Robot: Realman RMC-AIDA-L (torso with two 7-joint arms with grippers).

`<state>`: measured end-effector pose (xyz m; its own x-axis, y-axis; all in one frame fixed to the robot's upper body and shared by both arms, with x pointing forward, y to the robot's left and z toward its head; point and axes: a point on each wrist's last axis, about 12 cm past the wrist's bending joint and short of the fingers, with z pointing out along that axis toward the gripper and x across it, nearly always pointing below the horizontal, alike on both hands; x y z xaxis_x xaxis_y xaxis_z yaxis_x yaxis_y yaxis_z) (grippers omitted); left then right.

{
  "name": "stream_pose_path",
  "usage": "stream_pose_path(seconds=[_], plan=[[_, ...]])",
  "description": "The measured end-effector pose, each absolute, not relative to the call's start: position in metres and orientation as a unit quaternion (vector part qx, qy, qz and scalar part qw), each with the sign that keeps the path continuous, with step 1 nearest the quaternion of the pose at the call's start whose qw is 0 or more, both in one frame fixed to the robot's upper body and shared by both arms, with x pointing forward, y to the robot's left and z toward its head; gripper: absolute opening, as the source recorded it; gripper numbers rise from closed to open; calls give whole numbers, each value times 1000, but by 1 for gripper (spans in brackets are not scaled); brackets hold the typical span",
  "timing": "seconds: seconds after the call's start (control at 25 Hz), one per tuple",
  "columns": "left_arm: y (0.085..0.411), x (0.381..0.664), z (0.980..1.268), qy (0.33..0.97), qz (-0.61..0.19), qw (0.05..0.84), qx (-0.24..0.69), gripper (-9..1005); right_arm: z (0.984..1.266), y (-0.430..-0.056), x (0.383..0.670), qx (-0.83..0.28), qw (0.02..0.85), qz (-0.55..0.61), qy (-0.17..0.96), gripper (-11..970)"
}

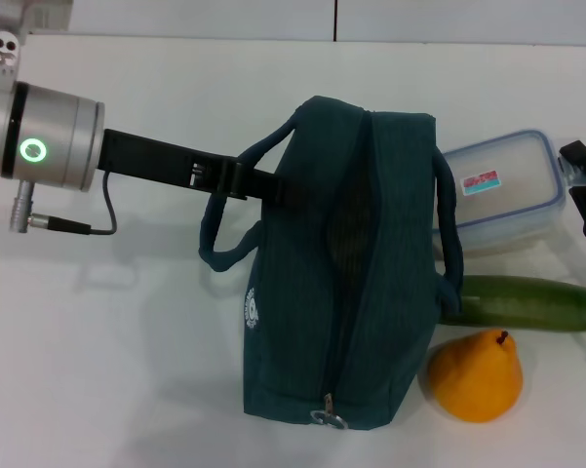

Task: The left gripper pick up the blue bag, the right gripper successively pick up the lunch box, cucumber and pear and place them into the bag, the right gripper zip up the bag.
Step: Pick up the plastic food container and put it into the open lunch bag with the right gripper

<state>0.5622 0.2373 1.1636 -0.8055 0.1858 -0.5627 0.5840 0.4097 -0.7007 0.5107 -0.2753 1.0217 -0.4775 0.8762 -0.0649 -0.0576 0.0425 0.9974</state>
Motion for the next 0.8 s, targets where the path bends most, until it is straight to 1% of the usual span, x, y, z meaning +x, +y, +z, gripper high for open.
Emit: stream_pose_path(seconds=[0.48,0.8], plan=[[238,563,1161,815,-487,210,235,46,1029,-277,504,330,380,640,581,97],[240,563,1160,817,-483,215,229,46,1027,-280,499,337,377,641,577,97]])
